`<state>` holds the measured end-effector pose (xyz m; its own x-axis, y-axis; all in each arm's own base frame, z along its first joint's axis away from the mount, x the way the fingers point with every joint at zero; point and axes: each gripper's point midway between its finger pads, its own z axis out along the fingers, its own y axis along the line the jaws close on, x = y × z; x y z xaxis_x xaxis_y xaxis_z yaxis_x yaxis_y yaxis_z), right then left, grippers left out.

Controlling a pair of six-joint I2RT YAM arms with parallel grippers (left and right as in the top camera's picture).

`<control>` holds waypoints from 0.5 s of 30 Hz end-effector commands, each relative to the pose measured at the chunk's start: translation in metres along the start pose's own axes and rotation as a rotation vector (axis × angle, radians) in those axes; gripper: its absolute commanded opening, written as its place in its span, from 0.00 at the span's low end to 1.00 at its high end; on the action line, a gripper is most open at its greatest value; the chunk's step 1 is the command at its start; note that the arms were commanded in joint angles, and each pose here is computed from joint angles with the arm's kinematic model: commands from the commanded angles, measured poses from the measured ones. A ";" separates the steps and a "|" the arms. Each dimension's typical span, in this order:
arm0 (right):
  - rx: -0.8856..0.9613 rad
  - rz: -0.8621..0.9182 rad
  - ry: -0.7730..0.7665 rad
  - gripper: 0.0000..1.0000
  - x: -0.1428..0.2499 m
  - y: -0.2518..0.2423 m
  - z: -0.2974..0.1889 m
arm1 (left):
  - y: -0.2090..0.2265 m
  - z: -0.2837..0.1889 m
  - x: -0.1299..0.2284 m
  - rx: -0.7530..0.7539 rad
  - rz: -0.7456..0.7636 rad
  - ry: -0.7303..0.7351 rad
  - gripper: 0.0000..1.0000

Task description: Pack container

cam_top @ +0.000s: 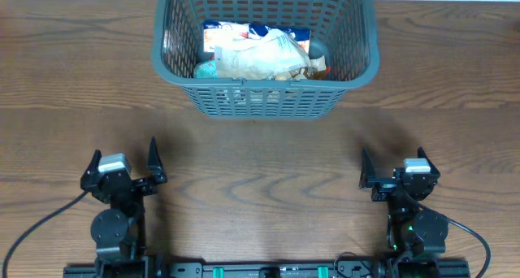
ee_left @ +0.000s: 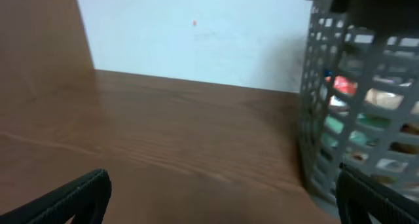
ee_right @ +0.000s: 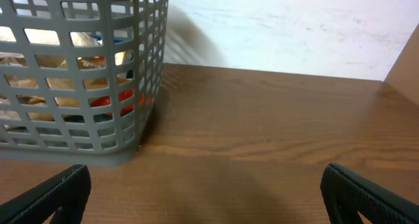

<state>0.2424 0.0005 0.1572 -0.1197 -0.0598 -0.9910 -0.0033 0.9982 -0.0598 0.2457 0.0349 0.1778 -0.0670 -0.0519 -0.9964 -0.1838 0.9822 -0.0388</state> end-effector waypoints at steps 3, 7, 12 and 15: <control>-0.004 -0.010 0.002 0.99 0.002 0.001 0.000 | 0.007 -0.002 0.006 -0.037 -0.021 -0.035 0.99; -0.004 -0.010 0.001 0.99 0.002 0.001 0.000 | 0.004 -0.001 0.015 -0.022 -0.021 -0.029 0.99; -0.004 -0.010 0.001 0.99 0.002 0.001 0.000 | -0.007 -0.002 0.029 0.019 -0.007 0.026 0.99; -0.004 -0.010 0.001 0.99 0.002 0.001 0.000 | -0.012 -0.003 0.037 0.039 0.002 0.060 0.99</control>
<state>0.2425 0.0005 0.1570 -0.1204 -0.0609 -0.9908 -0.0034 0.9981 -0.0610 0.2442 0.0224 0.1567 -0.0763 -0.0471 -0.9960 -0.1422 0.9892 -0.0359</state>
